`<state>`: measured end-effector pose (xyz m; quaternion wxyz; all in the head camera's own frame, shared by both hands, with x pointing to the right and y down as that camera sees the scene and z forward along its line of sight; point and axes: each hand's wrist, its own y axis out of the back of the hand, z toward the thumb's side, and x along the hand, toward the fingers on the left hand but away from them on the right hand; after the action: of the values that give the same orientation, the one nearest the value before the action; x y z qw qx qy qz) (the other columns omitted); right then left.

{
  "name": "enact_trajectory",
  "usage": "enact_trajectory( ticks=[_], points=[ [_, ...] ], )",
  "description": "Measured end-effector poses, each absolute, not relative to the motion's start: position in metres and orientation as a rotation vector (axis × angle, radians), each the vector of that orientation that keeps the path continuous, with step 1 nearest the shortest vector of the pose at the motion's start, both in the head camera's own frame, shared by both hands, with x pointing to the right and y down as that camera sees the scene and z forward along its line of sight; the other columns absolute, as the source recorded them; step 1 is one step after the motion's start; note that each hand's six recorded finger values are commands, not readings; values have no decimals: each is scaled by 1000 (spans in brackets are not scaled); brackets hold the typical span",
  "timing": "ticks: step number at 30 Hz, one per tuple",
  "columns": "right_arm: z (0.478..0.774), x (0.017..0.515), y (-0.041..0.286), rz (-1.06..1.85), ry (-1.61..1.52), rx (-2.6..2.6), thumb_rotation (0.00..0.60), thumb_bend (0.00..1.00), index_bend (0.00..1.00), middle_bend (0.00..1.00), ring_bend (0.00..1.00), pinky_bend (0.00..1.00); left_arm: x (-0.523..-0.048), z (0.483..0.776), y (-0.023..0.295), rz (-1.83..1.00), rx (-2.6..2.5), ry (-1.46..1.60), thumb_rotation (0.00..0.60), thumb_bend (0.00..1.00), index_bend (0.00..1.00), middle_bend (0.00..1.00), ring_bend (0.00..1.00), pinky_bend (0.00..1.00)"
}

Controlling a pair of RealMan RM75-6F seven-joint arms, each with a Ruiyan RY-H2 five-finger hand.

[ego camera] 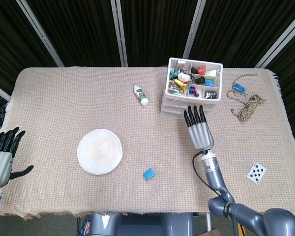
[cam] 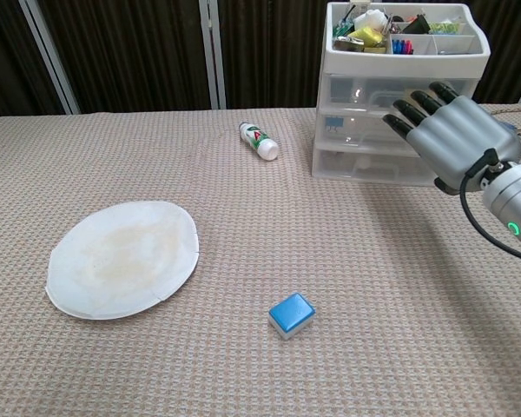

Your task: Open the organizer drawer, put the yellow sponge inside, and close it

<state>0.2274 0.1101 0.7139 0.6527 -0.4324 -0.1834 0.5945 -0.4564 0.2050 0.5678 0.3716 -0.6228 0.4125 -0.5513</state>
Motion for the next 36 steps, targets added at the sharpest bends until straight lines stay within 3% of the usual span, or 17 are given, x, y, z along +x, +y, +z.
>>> enact_trajectory(
  ticks=[16,26,36],
  points=[
    [704,223,123,1327,-474,-1057,600,182,0,0,0,0,-457,567,205,-1415,-1605,1056,600,114,63,0,0,0],
    [647,239,143,1200,-643,-1261,600,79,0,0,0,0,-456,565,206,-1402,-1596,1051,600,115,64,0,0,0],
    [582,302,176,1191,-862,-1573,600,47,0,0,0,0,-453,564,208,-1382,-1589,1028,600,115,63,0,0,0]
  ],
)
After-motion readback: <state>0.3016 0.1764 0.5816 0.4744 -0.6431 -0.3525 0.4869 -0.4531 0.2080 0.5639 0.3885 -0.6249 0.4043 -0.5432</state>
